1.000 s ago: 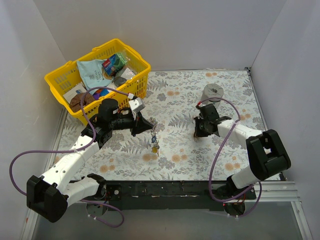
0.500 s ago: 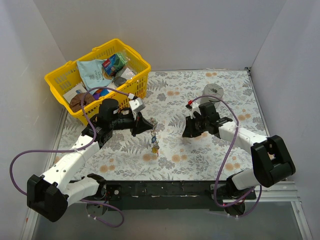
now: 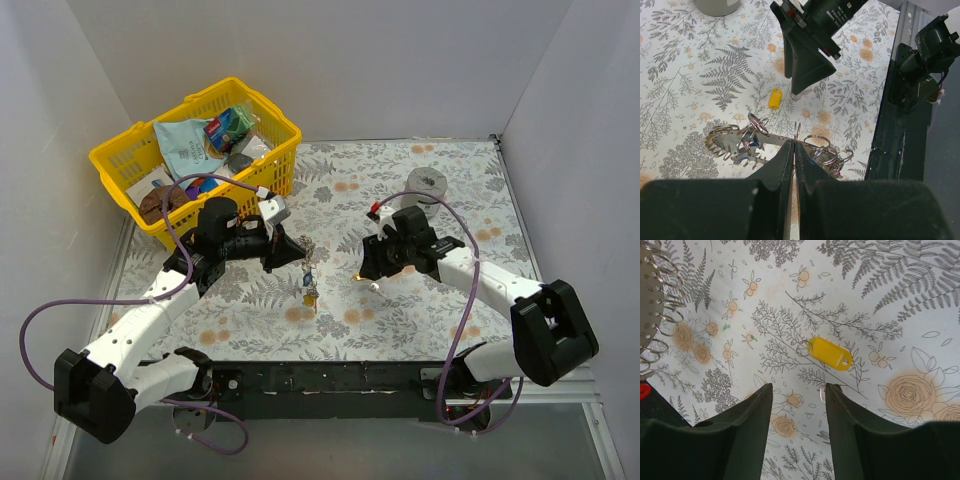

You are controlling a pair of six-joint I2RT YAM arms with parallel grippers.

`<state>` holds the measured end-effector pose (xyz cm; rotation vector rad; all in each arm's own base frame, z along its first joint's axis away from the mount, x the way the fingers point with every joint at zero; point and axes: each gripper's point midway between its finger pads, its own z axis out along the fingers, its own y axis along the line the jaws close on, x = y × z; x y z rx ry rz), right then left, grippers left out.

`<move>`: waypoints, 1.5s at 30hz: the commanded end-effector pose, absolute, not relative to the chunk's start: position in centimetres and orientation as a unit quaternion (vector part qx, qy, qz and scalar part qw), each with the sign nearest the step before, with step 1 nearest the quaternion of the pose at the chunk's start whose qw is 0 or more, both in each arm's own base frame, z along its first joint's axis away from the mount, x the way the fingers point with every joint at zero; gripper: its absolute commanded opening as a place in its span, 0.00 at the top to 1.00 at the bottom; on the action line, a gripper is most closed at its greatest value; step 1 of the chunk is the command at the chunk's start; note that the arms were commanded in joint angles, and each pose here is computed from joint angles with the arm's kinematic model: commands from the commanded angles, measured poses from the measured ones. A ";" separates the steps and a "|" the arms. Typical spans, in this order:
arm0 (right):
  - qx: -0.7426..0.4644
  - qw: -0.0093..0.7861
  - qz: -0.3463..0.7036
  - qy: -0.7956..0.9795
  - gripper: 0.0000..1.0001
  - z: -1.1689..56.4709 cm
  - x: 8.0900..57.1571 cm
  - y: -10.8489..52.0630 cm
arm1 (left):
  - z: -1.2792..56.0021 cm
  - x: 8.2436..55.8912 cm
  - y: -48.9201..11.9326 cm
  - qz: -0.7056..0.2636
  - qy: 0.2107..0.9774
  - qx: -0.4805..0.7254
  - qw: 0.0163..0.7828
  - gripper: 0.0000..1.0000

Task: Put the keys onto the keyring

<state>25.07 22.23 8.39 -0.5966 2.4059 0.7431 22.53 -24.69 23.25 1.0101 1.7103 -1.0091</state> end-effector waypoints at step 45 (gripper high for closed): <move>-0.317 0.242 0.062 0.915 0.49 3.9 27.1 24.9 | 24.5 22.4 -24.4 -0.402 0.674 0.411 0.464 1.00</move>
